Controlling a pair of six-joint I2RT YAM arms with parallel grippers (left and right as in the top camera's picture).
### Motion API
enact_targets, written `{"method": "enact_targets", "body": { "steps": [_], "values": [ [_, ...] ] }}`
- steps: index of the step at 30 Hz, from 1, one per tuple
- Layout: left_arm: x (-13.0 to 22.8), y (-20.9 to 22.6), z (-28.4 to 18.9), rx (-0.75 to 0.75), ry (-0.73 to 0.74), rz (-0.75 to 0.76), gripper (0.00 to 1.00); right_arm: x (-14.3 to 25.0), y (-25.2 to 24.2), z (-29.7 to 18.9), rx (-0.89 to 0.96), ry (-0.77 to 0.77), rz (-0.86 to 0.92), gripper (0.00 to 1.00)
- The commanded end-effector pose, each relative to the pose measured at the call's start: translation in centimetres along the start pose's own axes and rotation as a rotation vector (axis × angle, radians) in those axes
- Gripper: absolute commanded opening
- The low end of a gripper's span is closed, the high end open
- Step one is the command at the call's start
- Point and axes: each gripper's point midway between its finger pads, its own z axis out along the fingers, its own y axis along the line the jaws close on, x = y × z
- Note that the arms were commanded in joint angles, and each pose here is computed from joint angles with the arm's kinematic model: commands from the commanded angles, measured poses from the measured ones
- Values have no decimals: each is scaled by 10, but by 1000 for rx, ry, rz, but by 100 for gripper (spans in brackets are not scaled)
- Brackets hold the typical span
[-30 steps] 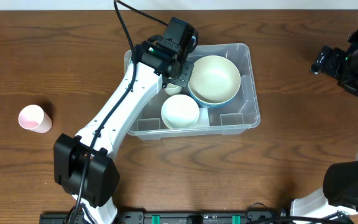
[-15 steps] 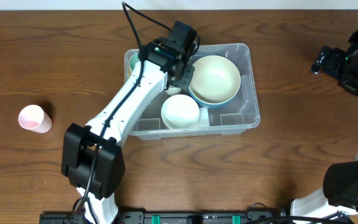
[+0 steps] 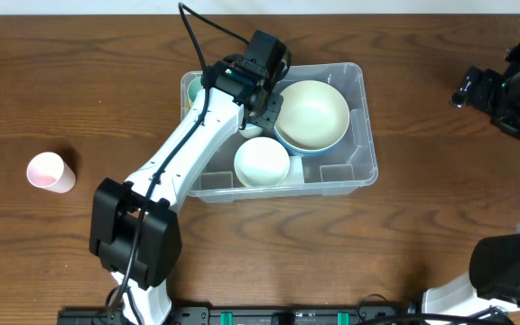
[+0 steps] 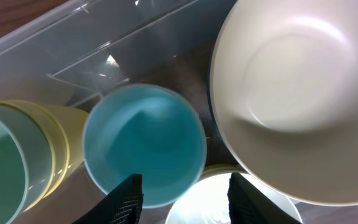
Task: Pack container
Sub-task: 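Open the left gripper and move it to the pink cup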
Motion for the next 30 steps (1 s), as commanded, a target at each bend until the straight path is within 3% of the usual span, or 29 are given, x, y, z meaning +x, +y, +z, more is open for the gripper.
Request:
{"method": "enact_targets", "body": {
  "steps": [1, 8, 13, 17, 23, 30],
  "values": [
    [-1, 3, 0, -12, -7, 4, 46, -2, 0, -5, -5, -16, 12, 99],
    [-31, 24, -68, -21, -136, -54, 46, -2, 0, -5, -5, -16, 12, 99],
    [-29, 87, -131, -146, -225, -178, 46, -2, 0, -5, -5, -16, 12, 99],
    [-5, 144, -159, -221, -224, -302, 47, -2, 0, -5, -5, -16, 12, 99],
    [64, 224, -161, -318, -69, -617, 52, -2, 0, -5, -5, -16, 12, 99],
    [131, 264, -148, -359, 83, -855, 56, -2, 0, -5, -5, -16, 11, 99]
  ]
}}
